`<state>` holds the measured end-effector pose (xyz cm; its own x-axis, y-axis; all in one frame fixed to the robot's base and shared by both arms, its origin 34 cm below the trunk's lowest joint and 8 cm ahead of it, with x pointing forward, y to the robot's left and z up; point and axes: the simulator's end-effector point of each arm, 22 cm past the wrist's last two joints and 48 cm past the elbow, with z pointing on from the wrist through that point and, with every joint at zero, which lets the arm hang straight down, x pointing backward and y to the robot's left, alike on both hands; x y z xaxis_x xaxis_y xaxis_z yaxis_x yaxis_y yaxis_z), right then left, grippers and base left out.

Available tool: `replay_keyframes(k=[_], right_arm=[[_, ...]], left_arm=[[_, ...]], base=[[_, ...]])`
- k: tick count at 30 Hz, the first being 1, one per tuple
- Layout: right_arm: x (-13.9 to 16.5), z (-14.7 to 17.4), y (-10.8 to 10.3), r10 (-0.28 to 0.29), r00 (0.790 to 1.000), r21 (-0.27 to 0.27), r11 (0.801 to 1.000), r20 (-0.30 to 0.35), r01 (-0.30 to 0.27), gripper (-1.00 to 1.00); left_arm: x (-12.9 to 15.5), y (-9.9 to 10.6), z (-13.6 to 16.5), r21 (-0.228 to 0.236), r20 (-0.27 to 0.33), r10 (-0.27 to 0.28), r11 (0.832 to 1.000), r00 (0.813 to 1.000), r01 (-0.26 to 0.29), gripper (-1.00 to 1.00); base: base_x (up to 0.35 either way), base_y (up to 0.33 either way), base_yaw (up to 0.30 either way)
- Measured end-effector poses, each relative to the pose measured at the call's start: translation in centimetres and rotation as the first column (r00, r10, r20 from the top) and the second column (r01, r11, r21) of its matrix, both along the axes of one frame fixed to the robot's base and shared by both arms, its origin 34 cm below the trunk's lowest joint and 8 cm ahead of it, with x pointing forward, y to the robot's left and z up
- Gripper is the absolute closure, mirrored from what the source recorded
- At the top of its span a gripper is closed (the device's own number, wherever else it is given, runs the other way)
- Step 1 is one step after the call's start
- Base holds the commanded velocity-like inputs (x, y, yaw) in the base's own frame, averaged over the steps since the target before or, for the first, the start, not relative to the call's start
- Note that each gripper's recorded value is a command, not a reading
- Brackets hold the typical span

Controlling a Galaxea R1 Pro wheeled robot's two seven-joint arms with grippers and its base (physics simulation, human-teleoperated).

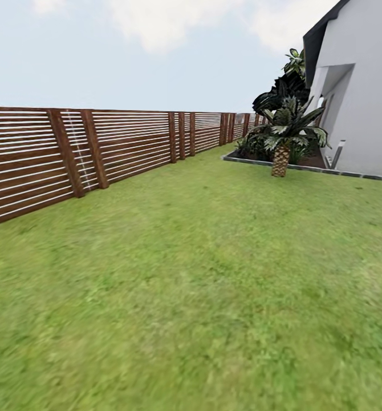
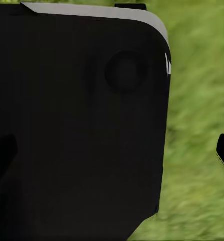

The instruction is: Take the three Easter eggs out of the wicker basket on the lawn in the garden, then place them on the lawn next to a single tree (choose any tree) so that all three eggs are next to the same tree and none are left in the basket.

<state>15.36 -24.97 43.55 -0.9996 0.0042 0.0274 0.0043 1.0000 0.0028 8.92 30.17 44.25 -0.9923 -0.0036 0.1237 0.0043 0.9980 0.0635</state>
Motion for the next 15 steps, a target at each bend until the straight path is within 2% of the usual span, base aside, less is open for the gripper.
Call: replay_keyframes(k=[6, 15], right_arm=[[0.0, 0.0, 0.0, -0.001, 1.0, -0.001, 1.0, 0.0, 0.001, -1.0], [0.0, 1.5, -0.1, -0.001, 1.0, -0.002, 1.0, 0.0, 0.001, -1.0]], left_arm=[[0.0, 0.0, 0.0, 0.0, 0.0, 0.0, 1.0, 1.0, 0.0, -1.0], [0.0, 0.0, 1.5, 0.0, -0.001, 0.0, 1.0, 1.0, 0.0, -1.0]], base=[[0.324, 0.0, 0.0], [0.325, 0.0, 0.0]])
